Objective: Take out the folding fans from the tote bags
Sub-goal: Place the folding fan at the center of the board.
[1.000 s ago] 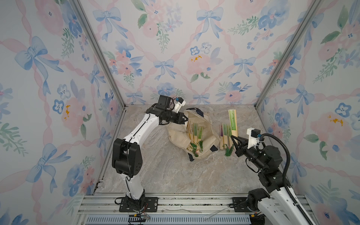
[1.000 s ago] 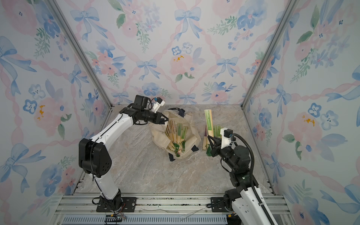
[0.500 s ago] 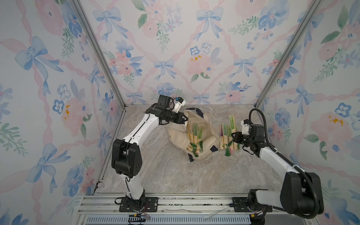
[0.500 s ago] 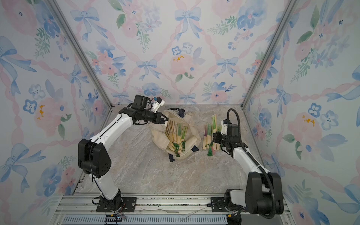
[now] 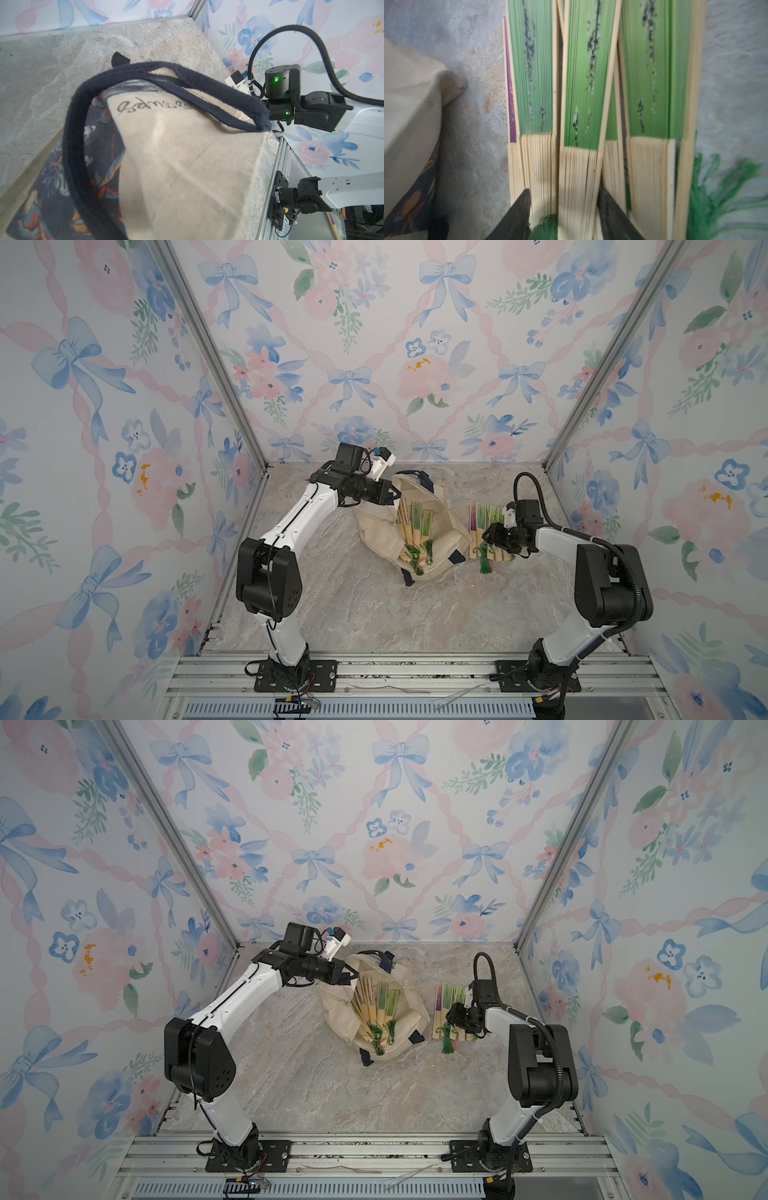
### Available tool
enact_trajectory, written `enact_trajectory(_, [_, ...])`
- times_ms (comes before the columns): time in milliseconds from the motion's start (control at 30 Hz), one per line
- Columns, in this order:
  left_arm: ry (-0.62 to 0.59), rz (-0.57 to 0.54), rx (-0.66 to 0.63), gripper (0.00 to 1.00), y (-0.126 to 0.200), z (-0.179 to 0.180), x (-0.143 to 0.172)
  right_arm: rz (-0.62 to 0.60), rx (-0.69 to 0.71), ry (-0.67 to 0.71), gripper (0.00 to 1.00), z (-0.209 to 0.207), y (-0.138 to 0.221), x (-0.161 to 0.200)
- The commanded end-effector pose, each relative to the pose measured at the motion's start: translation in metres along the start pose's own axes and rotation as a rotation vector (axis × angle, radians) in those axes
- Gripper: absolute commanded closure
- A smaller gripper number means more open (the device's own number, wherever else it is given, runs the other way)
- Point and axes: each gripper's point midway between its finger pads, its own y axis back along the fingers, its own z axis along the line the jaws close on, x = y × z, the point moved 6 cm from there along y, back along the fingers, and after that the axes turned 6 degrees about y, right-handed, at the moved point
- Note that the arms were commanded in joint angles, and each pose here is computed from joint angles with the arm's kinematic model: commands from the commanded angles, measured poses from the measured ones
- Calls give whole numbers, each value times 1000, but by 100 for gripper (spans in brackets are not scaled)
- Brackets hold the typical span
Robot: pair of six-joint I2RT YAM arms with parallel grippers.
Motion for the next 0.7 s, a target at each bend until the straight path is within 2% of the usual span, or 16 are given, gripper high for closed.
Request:
enact_trajectory(0, [-42,-37,26,100,12,-13,-6,-41,-1,47,42,11,31,-8])
enact_trajectory(167, [-41,-38,23,100,12,-13,-6,-165,-115,122,34,34,81,-14])
enact_trajectory(367, [-51,-39,33,100,13,-15,-8,-323,-472,296,33,85,135,-10])
enact_trajectory(533, [-62,-44,36,100,13,-17,-9,-419,-568,454,33,122,150,8])
enact_trajectory(667, [-63,-45,41,100,14,-18,-11,-437,-546,583,34,153,138,31])
